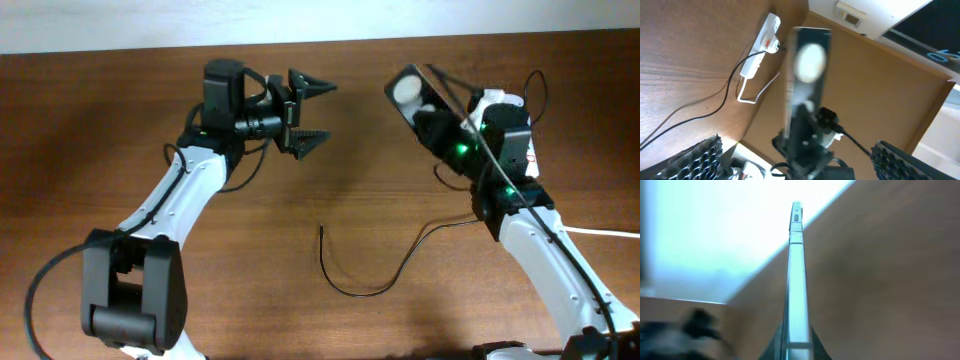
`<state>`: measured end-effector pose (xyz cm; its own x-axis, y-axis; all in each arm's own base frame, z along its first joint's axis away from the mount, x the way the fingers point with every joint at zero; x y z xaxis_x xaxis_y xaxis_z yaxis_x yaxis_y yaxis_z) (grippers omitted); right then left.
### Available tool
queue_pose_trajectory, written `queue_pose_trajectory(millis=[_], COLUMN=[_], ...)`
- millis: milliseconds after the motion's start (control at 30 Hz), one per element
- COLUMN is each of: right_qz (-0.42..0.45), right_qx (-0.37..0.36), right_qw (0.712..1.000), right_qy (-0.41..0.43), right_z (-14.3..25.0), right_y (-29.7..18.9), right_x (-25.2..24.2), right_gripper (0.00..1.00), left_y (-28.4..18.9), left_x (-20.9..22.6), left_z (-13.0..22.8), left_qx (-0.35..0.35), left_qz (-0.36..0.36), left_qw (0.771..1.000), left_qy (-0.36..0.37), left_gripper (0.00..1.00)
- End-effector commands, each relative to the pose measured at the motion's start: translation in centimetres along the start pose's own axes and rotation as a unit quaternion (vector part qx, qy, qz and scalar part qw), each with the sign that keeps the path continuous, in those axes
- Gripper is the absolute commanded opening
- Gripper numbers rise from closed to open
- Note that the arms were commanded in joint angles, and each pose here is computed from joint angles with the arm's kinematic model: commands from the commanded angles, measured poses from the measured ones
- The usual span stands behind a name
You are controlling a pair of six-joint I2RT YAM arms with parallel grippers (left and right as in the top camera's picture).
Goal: Plug charger to phone and switch on socket
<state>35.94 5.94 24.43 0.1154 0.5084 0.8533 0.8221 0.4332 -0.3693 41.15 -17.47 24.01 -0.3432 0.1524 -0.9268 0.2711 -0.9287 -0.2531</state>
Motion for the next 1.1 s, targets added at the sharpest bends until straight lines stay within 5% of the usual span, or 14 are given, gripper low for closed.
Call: queue_pose_trajectory(millis=[0, 233, 500, 567, 967, 1067], right_qz=[-0.088, -0.099, -0.111, -0.13, -0.13, -0.13], right_qx=[0.042, 0.113, 0.146, 0.14, 0.146, 0.148], right_qw=[0.991, 0.959, 0.95, 0.952, 0.936, 0.936], right_qy=[0.096, 0.241, 0.254, 0.238, 0.294, 0.293], right_z=[-0.1, 0.9, 4.1, 5.5, 9.1, 9.2], right_y=[-0.5, -0.8, 0.1, 0.5, 1.0, 1.0], right_x=[3.1, 3.8, 6.1, 7.7, 9.9, 9.9], right_gripper=[0.04, 0.04, 0.04, 0.04, 0.04, 0.04], left_y=[-1.6, -1.8, -1.7, -1.4, -1.3, -1.3], left_x=[-1.5, -3.2, -3.2, -3.2, -3.2, -3.2], left_z=[0.2, -0.2, -1.7, -1.6, -1.7, -1.7], left_qx=[0.018, -0.002, -0.093, -0.097, -0.107, -0.107], left_qz=[0.021, 0.055, 0.049, 0.047, 0.044, 0.044], left_qw=[0.999, 0.995, 0.991, 0.99, 0.988, 0.988], left_qy=[0.027, 0.078, 0.085, 0.086, 0.103, 0.103], left_gripper=[0.99, 0.99, 0.93, 0.84, 0.85, 0.76])
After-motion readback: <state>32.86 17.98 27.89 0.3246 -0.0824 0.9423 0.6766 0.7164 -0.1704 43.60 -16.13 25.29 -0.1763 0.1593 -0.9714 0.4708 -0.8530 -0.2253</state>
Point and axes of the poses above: each gripper's point midway between its finger pads, its own y axis out along the fingers, its own x axis along the line the jaws close on, z = x × y, the point moved 8 cm from there along -y, back along the fingers, and after that the axes turned 5 degrees about y, right-handed, at the moved point
